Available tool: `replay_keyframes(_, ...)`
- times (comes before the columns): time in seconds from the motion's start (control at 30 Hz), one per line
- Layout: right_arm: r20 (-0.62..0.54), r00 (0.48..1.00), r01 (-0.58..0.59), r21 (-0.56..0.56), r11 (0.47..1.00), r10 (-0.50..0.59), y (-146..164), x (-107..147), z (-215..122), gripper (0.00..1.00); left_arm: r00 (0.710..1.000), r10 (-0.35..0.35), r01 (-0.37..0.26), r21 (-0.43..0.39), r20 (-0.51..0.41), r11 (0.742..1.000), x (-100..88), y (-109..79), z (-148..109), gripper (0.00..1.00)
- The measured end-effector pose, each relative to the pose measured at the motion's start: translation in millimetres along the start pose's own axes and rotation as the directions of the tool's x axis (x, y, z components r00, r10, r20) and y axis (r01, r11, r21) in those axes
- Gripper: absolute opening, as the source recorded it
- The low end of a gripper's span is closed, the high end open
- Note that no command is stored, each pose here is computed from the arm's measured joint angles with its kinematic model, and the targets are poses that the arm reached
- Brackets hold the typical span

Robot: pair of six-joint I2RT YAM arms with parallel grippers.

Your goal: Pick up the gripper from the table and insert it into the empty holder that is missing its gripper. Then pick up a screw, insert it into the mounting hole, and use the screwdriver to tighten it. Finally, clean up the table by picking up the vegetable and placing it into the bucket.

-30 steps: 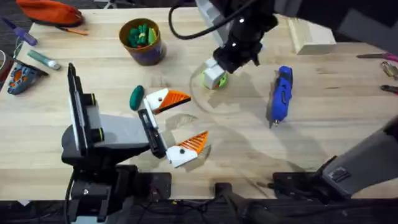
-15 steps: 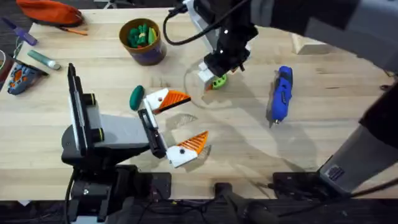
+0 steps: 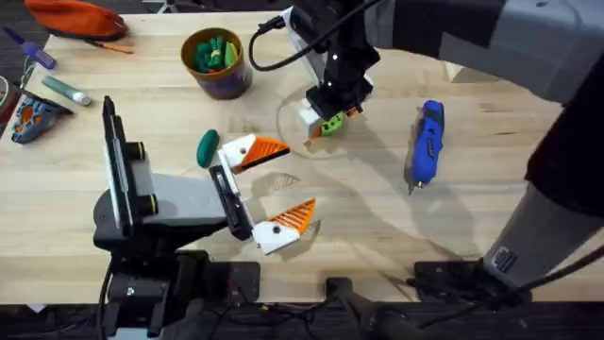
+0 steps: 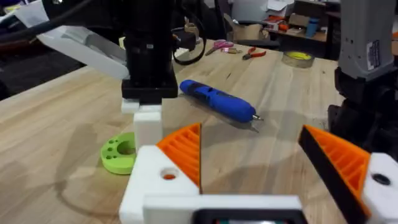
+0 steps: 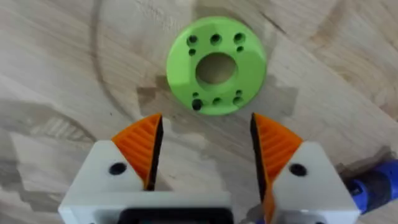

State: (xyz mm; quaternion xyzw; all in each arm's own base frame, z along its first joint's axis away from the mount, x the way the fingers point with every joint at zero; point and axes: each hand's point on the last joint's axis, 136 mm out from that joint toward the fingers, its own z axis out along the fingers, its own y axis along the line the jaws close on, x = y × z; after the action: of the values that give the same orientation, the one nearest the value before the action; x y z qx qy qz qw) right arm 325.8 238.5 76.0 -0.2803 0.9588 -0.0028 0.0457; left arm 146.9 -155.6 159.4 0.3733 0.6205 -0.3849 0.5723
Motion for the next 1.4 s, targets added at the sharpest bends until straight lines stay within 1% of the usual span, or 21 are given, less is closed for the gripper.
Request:
replay_keyframes(0.27, 0.019, 1.000, -0.006, -0.002, 1.000, 0.006, 1, -8, 7, 0.719, 1.000, 0.000, 0.000, 0.000, 0.000, 1.000, 0.0, 0.0, 0, 0.986)
replay_keyframes(0.4, 0.016, 1.000, -0.006, -0.001, 1.000, 0.006, 1, -7, 8, 0.712, 1.000, 0.000, 0.000, 0.000, 0.000, 1.000, 0.0, 0.0, 0, 0.986)
replay_keyframes(0.5, 0.014, 1.000, -0.006, -0.001, 1.000, 0.006, 1, -7, 9, 0.686, 1.000, 0.000, 0.000, 0.000, 0.000, 1.000, 0.0, 0.0, 0, 0.986)
replay_keyframes(0.63, -0.012, 1.000, -0.008, 0.001, 1.000, 0.008, 1, -5, 19, 0.667, 1.000, 0.000, 0.000, 0.000, 0.000, 1.000, 0.0, 0.0, 0, 0.986)
replay_keyframes(0.8, -0.018, 1.000, -0.006, 0.017, 1.000, 0.006, -1, -5, 23, 0.596, 1.000, 0.000, 0.000, 0.000, 0.000, 1.000, 0.0, 0.0, 0, 0.986)
replay_keyframes(0.97, -0.016, 1.000, -0.001, 0.020, 1.000, 0.002, 1, -6, 23, 0.578, 1.000, 0.000, 0.000, 0.000, 0.000, 1.000, 0.0, 0.0, 0, 0.986)
replay_keyframes(1.4, 0.002, 1.000, 0.014, 0.016, 1.000, -0.014, 8, -10, 22, 0.413, 1.000, 0.000, 0.000, 0.000, 0.000, 1.000, 0.0, 0.0, 0, 0.986)
